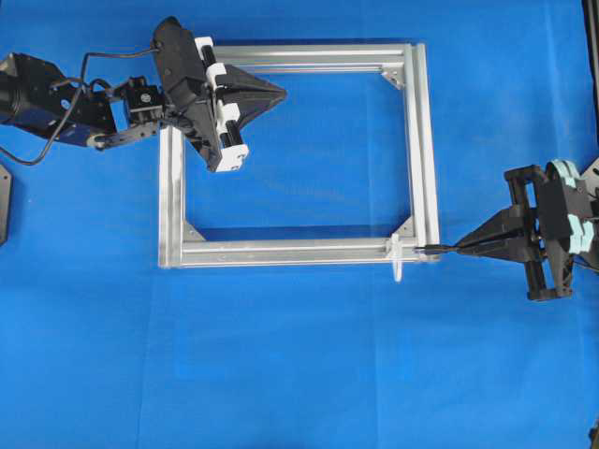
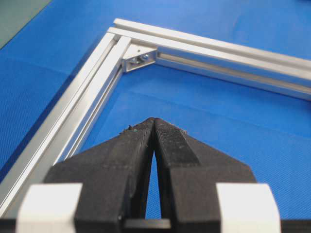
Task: Insert the wire through the string loop located on the right side.
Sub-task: 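Push the plug leftward through the white zip-tie loop with the right gripper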
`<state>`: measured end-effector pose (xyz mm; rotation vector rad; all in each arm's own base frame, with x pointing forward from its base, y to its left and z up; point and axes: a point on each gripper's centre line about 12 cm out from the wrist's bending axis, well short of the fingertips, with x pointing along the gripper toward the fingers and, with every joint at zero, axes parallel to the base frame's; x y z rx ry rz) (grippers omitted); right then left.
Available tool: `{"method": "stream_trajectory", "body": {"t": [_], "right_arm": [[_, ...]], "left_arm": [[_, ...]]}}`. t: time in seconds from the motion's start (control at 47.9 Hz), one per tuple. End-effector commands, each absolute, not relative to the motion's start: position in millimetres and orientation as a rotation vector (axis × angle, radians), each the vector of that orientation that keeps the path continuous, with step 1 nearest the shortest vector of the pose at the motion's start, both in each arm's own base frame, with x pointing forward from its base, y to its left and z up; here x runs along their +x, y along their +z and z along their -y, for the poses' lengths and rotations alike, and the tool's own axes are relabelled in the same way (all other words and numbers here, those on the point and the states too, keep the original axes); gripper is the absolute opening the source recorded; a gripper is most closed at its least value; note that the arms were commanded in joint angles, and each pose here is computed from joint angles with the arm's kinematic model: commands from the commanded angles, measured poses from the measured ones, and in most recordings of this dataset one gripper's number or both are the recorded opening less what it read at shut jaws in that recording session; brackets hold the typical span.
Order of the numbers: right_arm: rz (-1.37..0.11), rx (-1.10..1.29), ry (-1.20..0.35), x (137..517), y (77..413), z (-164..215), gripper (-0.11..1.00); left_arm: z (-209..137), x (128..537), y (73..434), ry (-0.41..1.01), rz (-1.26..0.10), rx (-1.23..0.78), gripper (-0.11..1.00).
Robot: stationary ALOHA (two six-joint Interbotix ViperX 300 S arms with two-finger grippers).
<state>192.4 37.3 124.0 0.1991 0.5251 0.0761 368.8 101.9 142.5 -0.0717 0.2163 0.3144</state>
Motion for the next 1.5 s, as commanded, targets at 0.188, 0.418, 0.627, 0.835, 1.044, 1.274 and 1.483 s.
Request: {"method": "stream_trajectory", "body": {"t": [0.188, 0.418, 0.627, 0.835, 1.044, 1.274, 1.483], "right_arm": [[-0.492, 0.202, 0.079, 198.8, 131.3, -38.4, -0.04], [-0.492, 0.201, 0.08, 198.8, 131.3, -38.7, -0.04], [-0.49, 0.205, 0.078, 199.3, 131.8, -38.4, -0.04], [-0.489, 0.203, 0.079, 204.1, 132.5, -39.8, -0.04], [-0.47, 0.198, 0.064, 219.8, 130.1, -41.4, -0.04], [-0.496, 0.187, 0.057, 245.5, 123.3, -47.2, -0.04], [-0.49, 0.189, 0.052, 262.4, 124.0, -50.4, -0.04]], "left_arm": [[-102.2, 373.1, 160.2, 0.31, -0.163, -0.063, 0.0], [-102.2, 372.7, 159.9, 0.311, -0.163, -0.064, 0.0], [-102.3, 373.1, 160.7, 0.311, -0.161, -0.065, 0.0], [-101.9, 373.6, 160.6, 0.31, -0.162, -0.063, 0.0], [-102.5, 373.9, 161.1, 0.311, -0.16, -0.065, 0.0], [-101.7, 374.1, 162.6, 0.307, -0.154, -0.06, 0.0], [-102.2, 374.0, 162.8, 0.308, -0.153, -0.059, 0.0]]}}
